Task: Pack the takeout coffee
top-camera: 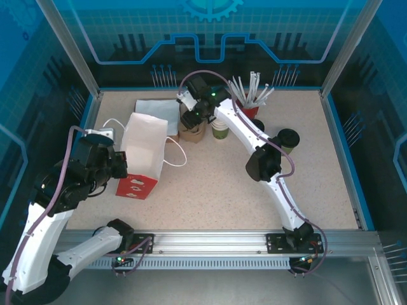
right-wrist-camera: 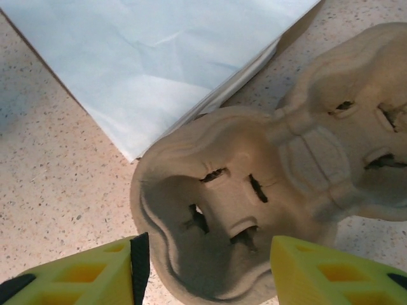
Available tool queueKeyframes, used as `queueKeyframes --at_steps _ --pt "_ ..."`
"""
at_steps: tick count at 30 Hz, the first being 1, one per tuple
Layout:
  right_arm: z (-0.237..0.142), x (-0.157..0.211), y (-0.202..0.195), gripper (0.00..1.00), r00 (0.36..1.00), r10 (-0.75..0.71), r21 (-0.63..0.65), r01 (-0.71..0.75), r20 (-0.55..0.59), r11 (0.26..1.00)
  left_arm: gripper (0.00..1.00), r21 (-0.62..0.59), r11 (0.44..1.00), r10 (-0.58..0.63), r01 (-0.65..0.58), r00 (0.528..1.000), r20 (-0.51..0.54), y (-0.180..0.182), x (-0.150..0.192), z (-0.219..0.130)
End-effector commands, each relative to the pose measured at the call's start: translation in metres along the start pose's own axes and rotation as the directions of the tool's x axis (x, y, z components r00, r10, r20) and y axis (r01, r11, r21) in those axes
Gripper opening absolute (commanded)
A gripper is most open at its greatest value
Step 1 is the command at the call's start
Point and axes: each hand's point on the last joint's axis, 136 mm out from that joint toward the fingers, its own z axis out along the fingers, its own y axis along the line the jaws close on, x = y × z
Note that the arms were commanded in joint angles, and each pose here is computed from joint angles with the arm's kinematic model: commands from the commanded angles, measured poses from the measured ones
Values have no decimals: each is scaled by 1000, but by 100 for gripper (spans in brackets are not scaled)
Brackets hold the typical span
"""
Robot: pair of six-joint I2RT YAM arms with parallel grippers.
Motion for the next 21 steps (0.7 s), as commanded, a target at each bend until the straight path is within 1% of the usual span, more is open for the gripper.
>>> queueKeyframes --at_steps 1,11,21 --pt "14 13 20 57 997 -47 -39 44 -55 998 0 -15 1000 9 -9 1000 18 3 -5 0" --pt "35 26 31 65 992 -68 -66 61 -103 996 0 -14 1000 10 -10 1000 17 2 -5 0" --pt "50 39 39 66 981 -129 -88 117 -146 989 0 -14 1000 18 -18 1000 9 0 -5 4"
